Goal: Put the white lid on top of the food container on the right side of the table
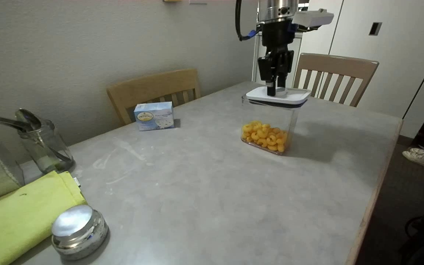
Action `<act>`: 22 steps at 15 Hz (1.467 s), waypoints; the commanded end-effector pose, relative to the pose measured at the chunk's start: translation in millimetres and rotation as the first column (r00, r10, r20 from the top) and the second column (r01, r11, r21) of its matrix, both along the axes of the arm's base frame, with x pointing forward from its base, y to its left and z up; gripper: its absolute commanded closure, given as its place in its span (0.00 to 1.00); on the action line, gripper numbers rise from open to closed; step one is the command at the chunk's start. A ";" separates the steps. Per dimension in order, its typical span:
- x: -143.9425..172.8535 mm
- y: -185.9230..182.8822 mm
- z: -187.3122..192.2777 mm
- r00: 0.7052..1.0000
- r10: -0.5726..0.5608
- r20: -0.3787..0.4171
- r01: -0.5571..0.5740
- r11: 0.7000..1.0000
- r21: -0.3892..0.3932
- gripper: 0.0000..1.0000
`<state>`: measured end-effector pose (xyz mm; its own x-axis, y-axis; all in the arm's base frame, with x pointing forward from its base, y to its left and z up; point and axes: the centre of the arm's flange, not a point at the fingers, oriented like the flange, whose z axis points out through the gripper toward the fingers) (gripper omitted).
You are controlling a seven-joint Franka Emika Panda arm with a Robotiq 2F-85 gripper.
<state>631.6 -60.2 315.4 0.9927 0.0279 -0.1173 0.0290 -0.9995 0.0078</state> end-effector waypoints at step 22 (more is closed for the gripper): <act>-3.0 -2.5 -17.0 0.994 0.041 0.096 -0.044 0.999 0.022 0.71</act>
<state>633.7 -59.0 305.8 0.9976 0.0581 -0.0366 0.0583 -0.9983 0.0056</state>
